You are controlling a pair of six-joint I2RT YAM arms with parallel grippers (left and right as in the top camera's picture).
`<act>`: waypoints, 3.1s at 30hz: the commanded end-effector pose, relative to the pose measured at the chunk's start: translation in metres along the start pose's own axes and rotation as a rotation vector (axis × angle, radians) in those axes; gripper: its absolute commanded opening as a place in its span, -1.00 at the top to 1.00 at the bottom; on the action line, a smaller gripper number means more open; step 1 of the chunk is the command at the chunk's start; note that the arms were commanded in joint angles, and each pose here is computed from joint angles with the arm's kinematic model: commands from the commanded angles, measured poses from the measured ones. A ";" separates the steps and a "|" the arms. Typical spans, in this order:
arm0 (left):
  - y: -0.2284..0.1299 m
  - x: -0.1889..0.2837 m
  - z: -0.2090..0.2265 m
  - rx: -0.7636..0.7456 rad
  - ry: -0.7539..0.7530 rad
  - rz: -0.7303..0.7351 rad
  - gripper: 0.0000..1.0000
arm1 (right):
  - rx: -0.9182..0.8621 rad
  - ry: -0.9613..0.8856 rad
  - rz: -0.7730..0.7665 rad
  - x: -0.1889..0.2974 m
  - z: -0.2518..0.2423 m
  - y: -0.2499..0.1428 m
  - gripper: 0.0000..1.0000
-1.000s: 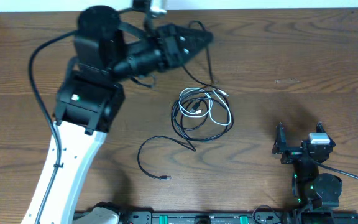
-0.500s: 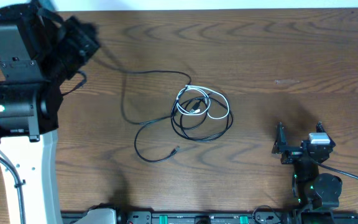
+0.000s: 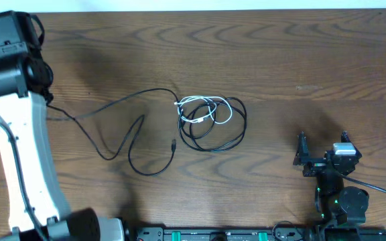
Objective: Untangle cables
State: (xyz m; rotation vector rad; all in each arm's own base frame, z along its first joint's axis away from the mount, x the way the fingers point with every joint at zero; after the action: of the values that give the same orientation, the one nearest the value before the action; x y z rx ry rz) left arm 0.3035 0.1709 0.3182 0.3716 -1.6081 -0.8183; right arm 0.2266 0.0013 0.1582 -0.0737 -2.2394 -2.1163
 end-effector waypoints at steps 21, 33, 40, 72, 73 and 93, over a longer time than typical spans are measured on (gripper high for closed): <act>-0.180 0.047 -0.115 -0.694 -0.787 0.855 -0.61 | -0.014 0.014 0.000 0.000 0.003 0.000 -0.99; -0.262 0.061 -0.143 -0.639 -0.607 0.795 -0.61 | -0.014 0.014 0.000 0.000 0.003 0.000 -0.99; -0.276 0.029 -0.170 -0.528 -0.583 0.642 -0.61 | -0.014 0.014 0.000 0.000 0.003 0.000 -0.99; -0.303 -0.008 -0.236 -0.436 -0.705 0.589 0.85 | -0.014 0.014 0.000 0.000 0.003 0.000 -0.98; -0.290 0.006 -0.236 -0.428 -0.740 0.568 0.85 | -0.014 0.014 0.000 0.000 0.003 0.000 -0.99; -0.108 0.234 -0.133 -0.190 -1.367 0.276 0.85 | -0.013 0.014 0.000 0.000 0.003 0.000 -0.99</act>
State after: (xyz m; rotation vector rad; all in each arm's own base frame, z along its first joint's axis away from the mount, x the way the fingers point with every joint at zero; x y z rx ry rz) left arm 0.3731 -0.1156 0.3827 -0.8545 -2.5986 -0.9852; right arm 0.2266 0.0013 0.1582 -0.0738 -2.2390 -2.1168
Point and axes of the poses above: each gripper's point midway between its finger pads, its own x axis back along the fingers, its own z axis along the line the jaws close on, y = z × x, the point moved 2 cm from there along x, back along the fingers, and after that the axes turned 3 degrees about x, right-handed, at the moved point
